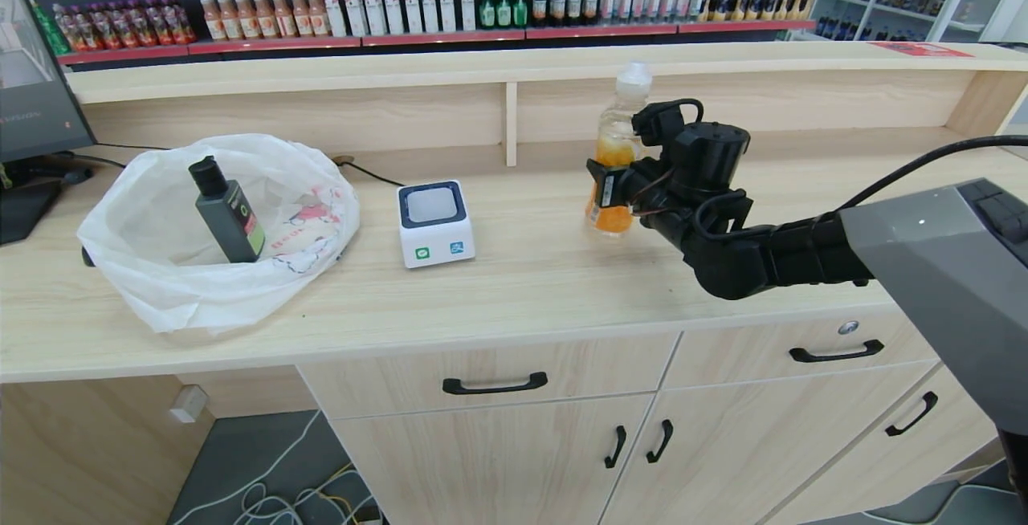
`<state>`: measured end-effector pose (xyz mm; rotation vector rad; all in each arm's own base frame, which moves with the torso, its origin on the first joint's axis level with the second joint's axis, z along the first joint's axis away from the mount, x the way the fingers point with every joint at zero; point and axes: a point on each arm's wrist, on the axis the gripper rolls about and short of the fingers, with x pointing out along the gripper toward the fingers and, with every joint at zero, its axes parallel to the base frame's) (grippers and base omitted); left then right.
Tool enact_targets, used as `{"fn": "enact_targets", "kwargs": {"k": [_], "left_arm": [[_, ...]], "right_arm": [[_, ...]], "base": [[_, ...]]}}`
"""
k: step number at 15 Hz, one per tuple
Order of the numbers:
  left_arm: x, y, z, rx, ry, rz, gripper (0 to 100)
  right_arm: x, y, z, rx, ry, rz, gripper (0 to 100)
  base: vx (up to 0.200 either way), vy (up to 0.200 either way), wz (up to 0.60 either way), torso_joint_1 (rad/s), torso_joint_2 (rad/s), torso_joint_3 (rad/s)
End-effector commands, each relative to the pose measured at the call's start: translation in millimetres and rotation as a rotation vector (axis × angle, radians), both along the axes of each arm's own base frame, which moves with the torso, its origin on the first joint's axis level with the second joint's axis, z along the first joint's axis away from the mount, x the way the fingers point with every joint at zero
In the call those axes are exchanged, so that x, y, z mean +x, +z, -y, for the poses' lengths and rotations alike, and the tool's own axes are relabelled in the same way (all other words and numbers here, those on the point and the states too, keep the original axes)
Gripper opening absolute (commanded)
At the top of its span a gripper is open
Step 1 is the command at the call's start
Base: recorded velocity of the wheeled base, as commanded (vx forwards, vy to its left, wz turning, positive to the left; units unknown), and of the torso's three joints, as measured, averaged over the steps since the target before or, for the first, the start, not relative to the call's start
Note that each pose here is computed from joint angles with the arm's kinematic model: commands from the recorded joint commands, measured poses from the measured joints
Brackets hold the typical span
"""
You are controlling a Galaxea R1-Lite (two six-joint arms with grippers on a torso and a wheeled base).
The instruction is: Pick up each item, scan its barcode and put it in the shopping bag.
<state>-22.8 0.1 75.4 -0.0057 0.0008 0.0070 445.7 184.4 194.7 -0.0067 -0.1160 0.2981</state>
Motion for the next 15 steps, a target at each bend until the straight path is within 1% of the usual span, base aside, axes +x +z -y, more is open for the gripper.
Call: {"fn": "enact_targets", "kwargs": {"k": [1, 9, 15], "left_arm": [[0.0, -0.1, 0.0, 0.000, 0.001, -0.001, 100], [0.0, 0.0, 0.0, 0.000, 0.001, 0.001, 100], [0.0, 0.0, 0.0, 0.000, 0.001, 0.001, 100]], "right_arm": [[-0.4, -0.3, 0.7, 0.000, -0.002, 0.005, 0], [-1.2, 0.6, 1.8, -0.005, -0.032, 0.009, 0], [-3.0, 9.0, 5.0, 0.005, -0.042, 0.044, 0]], "base": [[0.000, 0.000, 0.00, 0.000, 0.00, 0.000], [0.000, 0.000, 0.00, 0.000, 0.00, 0.000], [0.000, 0.000, 0.00, 0.000, 0.00, 0.000]]}}
